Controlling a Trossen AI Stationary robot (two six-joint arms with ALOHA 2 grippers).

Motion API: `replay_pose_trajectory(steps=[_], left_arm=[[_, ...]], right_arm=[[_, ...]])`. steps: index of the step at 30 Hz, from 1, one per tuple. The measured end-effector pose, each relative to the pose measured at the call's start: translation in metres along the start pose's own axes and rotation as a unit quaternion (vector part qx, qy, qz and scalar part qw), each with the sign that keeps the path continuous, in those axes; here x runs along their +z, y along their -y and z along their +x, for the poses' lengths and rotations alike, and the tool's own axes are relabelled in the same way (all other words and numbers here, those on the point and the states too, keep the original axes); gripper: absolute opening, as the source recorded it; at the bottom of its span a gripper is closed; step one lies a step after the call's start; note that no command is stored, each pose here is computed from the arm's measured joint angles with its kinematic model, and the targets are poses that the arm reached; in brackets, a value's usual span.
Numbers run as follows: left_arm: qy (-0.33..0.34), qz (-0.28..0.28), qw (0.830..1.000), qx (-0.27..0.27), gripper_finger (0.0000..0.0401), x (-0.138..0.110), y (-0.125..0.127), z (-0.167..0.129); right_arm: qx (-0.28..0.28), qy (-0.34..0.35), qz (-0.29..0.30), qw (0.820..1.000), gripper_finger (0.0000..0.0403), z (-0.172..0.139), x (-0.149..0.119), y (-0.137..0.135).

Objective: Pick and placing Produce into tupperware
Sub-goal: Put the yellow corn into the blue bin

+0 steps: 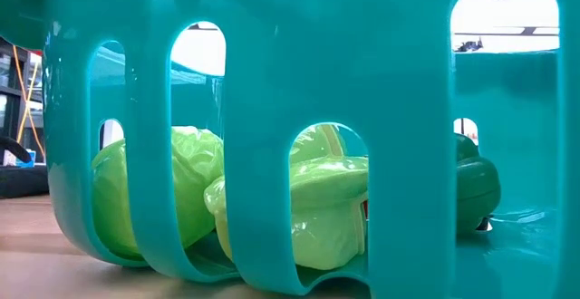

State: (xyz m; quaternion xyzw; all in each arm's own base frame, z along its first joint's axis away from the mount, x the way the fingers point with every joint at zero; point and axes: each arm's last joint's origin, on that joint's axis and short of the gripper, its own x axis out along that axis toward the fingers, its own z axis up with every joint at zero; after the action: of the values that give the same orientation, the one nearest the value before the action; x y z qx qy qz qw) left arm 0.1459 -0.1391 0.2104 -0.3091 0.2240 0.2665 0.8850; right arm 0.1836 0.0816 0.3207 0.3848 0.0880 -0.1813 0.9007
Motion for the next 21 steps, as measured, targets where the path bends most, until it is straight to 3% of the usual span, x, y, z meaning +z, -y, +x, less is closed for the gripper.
replay_pose_trajectory(steps=[13, 21], left_arm=[[-0.014, -0.041, 0.998, -0.043, 0.0149, -0.052, 0.020, 0.031], [-0.023, -0.064, 0.996, -0.052, 0.0149, -0.055, 0.032, 0.033]], right_arm=[[-0.005, 0.004, 0.020, 1.000, 0.0270, 0.001, 0.001, 0.001], [0.005, -0.022, 0.017, 1.000, 0.0270, 0.001, -0.001, 0.001]])
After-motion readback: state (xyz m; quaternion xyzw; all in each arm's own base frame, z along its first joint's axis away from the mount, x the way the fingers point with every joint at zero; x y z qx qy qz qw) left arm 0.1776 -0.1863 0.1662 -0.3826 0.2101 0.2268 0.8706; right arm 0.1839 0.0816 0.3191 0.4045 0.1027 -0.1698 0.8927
